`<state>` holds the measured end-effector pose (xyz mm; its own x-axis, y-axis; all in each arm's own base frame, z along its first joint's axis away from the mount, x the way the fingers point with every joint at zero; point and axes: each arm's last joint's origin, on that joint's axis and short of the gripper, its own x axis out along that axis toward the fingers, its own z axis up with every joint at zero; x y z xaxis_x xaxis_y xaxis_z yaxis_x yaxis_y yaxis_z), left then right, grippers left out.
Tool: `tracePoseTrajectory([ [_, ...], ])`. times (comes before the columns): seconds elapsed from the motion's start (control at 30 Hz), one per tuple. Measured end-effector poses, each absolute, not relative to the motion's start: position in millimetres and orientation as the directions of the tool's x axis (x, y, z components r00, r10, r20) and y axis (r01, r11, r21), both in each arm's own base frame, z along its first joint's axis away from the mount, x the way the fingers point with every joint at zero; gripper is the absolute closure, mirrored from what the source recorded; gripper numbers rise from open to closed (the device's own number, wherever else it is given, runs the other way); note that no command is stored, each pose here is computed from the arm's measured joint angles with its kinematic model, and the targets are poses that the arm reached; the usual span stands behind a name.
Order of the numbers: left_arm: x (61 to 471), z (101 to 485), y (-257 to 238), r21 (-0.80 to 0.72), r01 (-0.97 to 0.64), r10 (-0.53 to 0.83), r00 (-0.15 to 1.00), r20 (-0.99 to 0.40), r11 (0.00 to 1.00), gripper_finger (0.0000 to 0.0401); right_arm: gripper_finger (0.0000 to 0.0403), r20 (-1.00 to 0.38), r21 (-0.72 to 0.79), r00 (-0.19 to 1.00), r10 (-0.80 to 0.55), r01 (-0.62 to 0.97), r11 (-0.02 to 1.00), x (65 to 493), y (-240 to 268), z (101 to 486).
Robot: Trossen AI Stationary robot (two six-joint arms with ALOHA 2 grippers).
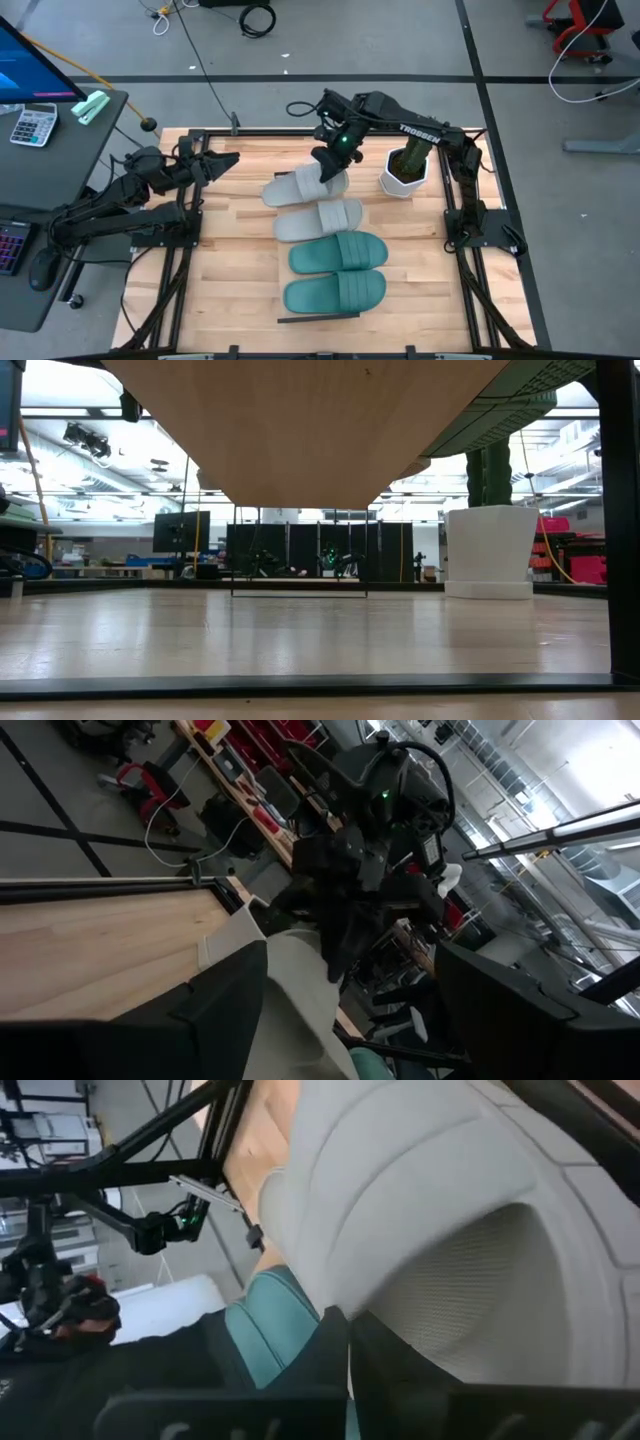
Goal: Pick and place slides into the shelf
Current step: Adjust the white slipper
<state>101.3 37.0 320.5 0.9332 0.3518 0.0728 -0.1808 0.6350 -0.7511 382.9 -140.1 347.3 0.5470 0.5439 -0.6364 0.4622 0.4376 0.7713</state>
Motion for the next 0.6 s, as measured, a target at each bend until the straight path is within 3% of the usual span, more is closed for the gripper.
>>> tracePoseTrajectory([
  [0.6,101,320,37,-0.751,-0.181,0.352,0.933,0.072,0.634,0.0108,0.0403,-0.644,0.752,0.452,0.617,0.524,0.400,386,-136,276],
])
